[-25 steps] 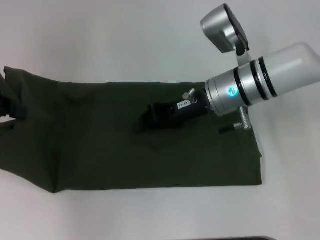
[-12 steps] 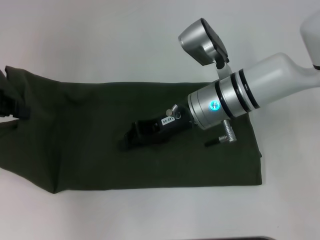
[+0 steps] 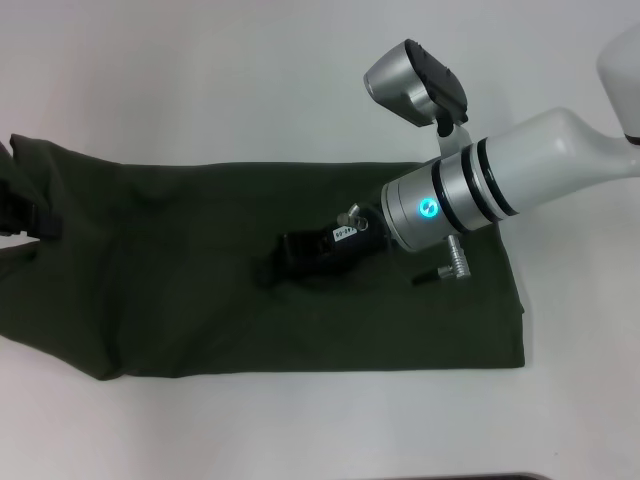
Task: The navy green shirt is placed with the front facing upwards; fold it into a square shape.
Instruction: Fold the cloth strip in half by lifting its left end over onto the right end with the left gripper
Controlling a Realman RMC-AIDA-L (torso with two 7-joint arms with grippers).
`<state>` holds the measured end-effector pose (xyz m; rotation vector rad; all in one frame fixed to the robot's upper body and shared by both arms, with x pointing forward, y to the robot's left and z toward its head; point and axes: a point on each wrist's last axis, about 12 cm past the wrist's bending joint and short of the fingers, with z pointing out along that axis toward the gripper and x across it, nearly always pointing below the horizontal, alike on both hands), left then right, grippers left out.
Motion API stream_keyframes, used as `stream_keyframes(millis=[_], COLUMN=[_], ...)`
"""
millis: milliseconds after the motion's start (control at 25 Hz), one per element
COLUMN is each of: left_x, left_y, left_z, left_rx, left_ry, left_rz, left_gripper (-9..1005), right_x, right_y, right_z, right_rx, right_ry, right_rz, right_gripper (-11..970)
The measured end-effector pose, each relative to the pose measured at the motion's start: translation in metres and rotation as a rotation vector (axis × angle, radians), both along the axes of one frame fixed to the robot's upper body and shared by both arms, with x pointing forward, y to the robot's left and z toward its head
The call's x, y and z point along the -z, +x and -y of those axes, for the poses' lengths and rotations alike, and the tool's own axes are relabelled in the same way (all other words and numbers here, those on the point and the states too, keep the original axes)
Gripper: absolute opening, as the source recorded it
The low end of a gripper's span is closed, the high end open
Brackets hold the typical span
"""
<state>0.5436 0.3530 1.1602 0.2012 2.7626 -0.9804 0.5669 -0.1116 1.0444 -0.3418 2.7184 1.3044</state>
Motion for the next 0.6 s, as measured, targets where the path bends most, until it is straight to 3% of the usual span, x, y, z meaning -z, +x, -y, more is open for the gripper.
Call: stream_keyframes(millis=[320,600], left_x=[-0.001,0.0], left_y=[0.0,0.0], left_z=[-0.001,0.0], left_rx=[-0.002,-0.003], left_ry=[0.002,0.0], left_rz=[0.002,-0.002], left_gripper=[17,17], right_x=[-0.024,-0.019], right_y=[0.003,0.009], right_z=[0.005,0.013], right_rx=[-0.039,0.009], right_ry=[0.16,0.124], right_rz=[-0.009,0.019], right_gripper=[8,18])
